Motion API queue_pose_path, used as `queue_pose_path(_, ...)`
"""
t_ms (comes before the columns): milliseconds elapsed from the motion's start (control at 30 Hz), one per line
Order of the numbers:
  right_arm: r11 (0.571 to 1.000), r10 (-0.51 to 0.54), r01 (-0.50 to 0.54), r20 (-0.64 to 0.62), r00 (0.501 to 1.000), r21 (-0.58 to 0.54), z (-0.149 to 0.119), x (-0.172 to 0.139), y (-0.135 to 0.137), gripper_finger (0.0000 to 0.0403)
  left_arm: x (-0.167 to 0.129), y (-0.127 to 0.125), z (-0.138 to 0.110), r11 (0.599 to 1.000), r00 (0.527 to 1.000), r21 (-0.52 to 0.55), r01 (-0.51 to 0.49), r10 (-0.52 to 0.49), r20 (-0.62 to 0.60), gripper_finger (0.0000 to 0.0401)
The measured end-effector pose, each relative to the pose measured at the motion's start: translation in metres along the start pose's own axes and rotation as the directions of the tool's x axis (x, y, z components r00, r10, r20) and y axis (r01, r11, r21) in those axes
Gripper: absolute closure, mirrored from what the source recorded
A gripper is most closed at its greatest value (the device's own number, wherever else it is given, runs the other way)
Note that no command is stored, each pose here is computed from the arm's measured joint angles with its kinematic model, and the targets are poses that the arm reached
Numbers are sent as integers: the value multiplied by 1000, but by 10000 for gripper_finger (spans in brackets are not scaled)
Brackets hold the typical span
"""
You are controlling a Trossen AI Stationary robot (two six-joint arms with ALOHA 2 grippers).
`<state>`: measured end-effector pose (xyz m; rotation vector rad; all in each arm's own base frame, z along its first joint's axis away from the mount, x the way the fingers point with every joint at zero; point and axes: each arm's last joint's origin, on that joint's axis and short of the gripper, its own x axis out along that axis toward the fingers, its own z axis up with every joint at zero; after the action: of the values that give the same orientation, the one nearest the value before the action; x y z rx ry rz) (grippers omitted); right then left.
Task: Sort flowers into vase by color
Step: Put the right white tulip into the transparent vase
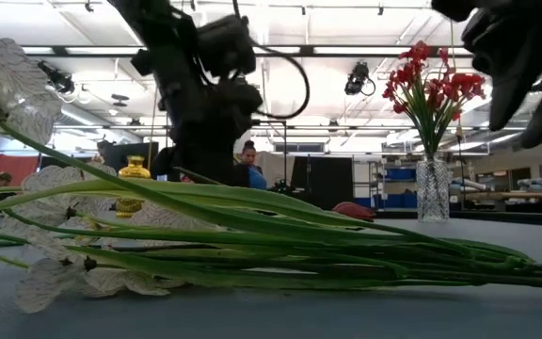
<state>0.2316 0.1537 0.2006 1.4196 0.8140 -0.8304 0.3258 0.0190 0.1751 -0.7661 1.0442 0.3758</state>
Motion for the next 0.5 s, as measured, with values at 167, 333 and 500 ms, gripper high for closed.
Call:
queue_pose_path(167,1000,-11,11,-5,1000,-28,13,4,8,284,0,12,11,983,996,-173,-58,69,60,266)
queue_pose_path(333,997,-25,22,-32,999,-76,20,7,13,284,16,25,15,931,991,-350,-109,127,31,266)
queue_pose_path(500,991,-32,28,-27,999,-129,29,9,17,284,34,28,17,931,991,-348,-114,131,26,266)
